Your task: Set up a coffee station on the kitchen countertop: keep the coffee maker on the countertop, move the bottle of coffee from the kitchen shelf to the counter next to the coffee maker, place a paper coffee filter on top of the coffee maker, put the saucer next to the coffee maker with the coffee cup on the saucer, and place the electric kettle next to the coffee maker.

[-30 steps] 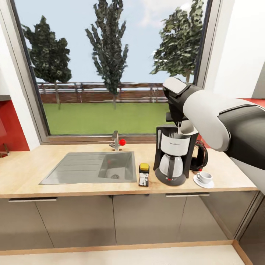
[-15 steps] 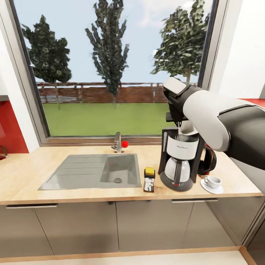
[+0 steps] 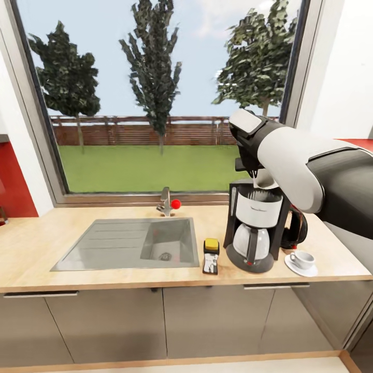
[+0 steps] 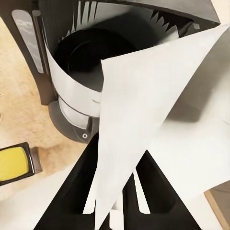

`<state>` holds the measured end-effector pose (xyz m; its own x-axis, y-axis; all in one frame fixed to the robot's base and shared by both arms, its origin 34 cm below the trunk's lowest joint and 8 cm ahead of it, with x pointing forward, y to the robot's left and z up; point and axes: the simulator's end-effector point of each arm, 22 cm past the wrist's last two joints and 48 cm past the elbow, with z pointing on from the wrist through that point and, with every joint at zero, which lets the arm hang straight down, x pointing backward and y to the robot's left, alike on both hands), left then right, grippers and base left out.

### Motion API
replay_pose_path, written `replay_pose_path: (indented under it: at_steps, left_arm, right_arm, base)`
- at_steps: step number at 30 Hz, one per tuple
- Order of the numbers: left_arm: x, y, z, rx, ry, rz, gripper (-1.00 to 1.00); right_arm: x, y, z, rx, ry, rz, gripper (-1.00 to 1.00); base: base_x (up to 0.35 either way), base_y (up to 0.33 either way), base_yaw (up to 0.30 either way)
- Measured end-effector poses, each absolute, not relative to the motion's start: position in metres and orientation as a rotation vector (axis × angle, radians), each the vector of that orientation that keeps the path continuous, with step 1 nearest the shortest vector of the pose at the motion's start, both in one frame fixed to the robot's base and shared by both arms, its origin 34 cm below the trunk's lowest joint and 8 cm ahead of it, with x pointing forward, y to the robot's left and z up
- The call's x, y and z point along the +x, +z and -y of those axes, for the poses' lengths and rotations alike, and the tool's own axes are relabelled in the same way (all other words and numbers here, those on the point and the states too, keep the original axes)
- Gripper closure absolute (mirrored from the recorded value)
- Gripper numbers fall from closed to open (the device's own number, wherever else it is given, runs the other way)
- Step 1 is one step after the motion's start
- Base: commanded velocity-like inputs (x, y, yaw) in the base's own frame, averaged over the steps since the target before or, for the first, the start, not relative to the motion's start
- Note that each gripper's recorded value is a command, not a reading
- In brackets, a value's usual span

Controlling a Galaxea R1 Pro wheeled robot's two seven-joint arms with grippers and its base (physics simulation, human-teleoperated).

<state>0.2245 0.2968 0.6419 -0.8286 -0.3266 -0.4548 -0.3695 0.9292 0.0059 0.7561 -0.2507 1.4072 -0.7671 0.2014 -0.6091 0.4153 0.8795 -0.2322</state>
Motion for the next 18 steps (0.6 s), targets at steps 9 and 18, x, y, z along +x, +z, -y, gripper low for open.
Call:
replay_pose_path:
  at_steps: [9,18]
  left_arm:
    - [0.2246,0.6418,-0.2966,-0.500,0.128,-2.629,-1.00]
    - [0.2247,0.6419,-0.2966,-0.499,0.129,-2.629,-1.00]
  right_arm:
    - [0.7561,1.4064,0.2513,0.444,-0.482,-2.452,1.00]
    - [0.7560,1.3985,0.2568,0.442,-0.523,-2.454,1.00]
  base:
    - [0.016,0.000,0.000]
    - [0.001,0.000,0.000]
